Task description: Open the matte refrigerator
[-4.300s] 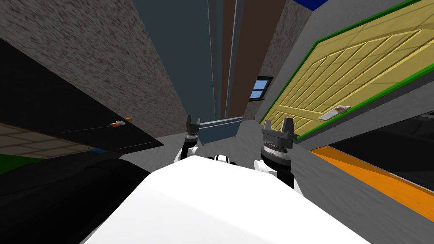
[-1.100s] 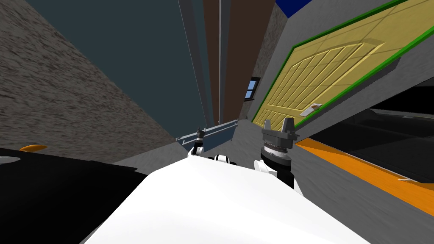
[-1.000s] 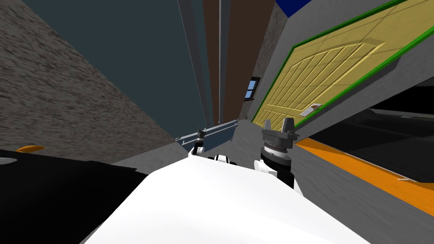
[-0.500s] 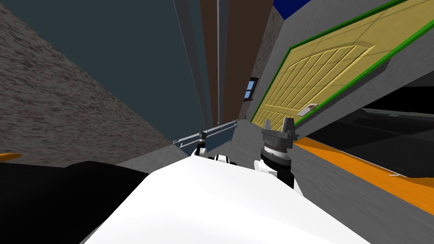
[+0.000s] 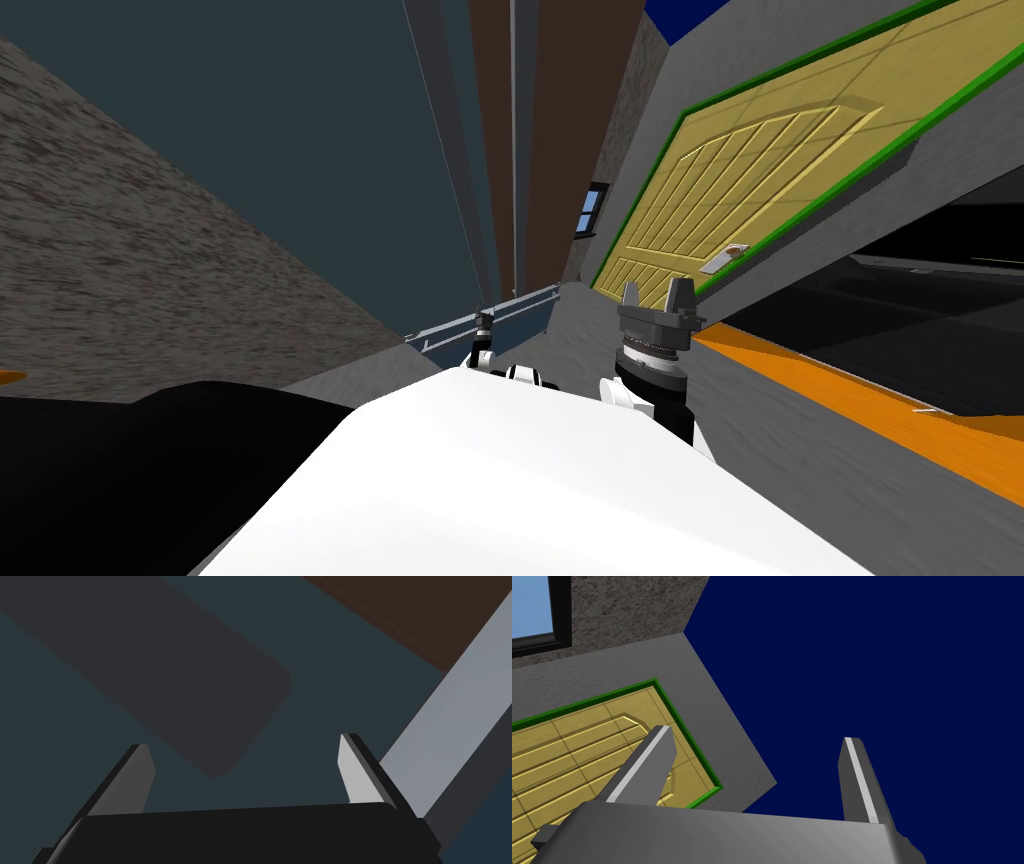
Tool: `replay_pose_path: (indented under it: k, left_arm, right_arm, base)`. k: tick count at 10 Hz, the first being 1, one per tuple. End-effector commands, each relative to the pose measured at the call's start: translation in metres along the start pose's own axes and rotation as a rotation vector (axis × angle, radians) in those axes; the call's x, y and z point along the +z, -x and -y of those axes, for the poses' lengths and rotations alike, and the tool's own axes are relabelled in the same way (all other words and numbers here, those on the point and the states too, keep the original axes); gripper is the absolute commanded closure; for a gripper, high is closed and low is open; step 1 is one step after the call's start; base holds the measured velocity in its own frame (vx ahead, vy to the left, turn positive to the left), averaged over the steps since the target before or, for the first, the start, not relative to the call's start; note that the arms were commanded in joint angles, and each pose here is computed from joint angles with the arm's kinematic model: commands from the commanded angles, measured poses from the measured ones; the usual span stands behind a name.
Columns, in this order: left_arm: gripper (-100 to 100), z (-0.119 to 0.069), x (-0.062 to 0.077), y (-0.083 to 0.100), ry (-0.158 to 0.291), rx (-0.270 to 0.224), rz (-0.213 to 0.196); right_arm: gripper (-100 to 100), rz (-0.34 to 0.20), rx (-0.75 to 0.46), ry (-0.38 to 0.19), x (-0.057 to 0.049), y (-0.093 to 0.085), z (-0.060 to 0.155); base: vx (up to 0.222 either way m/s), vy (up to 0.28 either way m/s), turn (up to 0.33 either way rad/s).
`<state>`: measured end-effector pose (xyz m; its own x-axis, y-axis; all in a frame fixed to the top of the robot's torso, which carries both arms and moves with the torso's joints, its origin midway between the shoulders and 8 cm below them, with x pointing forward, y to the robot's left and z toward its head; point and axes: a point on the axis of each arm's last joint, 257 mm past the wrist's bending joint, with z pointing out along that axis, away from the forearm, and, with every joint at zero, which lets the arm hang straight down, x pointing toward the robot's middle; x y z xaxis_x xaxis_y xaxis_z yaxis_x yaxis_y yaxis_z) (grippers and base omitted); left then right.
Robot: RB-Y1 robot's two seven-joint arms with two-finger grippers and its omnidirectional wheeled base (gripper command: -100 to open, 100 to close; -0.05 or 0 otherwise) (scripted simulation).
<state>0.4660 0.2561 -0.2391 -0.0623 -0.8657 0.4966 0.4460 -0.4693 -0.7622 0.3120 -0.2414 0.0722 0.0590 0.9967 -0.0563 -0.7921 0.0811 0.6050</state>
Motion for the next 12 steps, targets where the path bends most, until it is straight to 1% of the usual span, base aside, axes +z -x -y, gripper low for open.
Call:
replay_pose_path:
  k: [1,2,3,4,5,6,7,8,12]
  left_arm:
    - [-100,0.000,0.017,-0.007,0.003,-0.003,-0.005]
    - [-100,0.000,0.025,-0.011,0.005,-0.004,-0.008]
    - [-100,0.000,0.021,-0.009,0.003,-0.004,-0.007]
    - [100,0.000,0.008,-0.004,0.002,-0.001,-0.002]
    - [100,0.000,0.003,-0.001,0.001,0.000,-0.001]
    - [100,0.005,0.008,-0.002,-0.009,0.000,-0.005]
    - [100,-0.005,0.009,-0.019,0.018,-0.025,-0.045]
    - [100,-0.005,0.009,-0.019,0.018,-0.025,-0.045]
    - [100,-0.025,0.011,-0.054,0.078,-0.071,-0.124]
  right_arm:
    - [0,0.000,0.000,0.000,0.000,0.000,0.000]
    - [0,0.000,0.000,0.000,0.000,0.000,0.000]
    - [0,0.000,0.000,0.000,0.000,0.000,0.000]
    - [0,0.000,0.000,0.000,0.000,0.000,0.000]
    - [0,0.000,0.000,0.000,0.000,0.000,0.000]
    - [0,0.000,0.000,0.000,0.000,0.000,0.000]
    - [0,0.000,0.000,0.000,0.000,0.000,0.000]
    - [0,0.000,0.000,0.000,0.000,0.000,0.000]
    - [0,0.000,0.000,0.000,0.000,0.000,0.000]
  base:
    - [0.012,0.013,0.034]
    - [0.015,0.016,0.027]
    - [0.007,0.007,0.003]
    - [-0.003,-0.005,-0.028]
    - [-0.010,-0.003,-0.031]
    - [-0.015,-0.001,0.001]
    - [-0.130,0.088,-0.132]
    - [-0.170,0.118,-0.121]
    - [-0.191,0.113,-0.115]
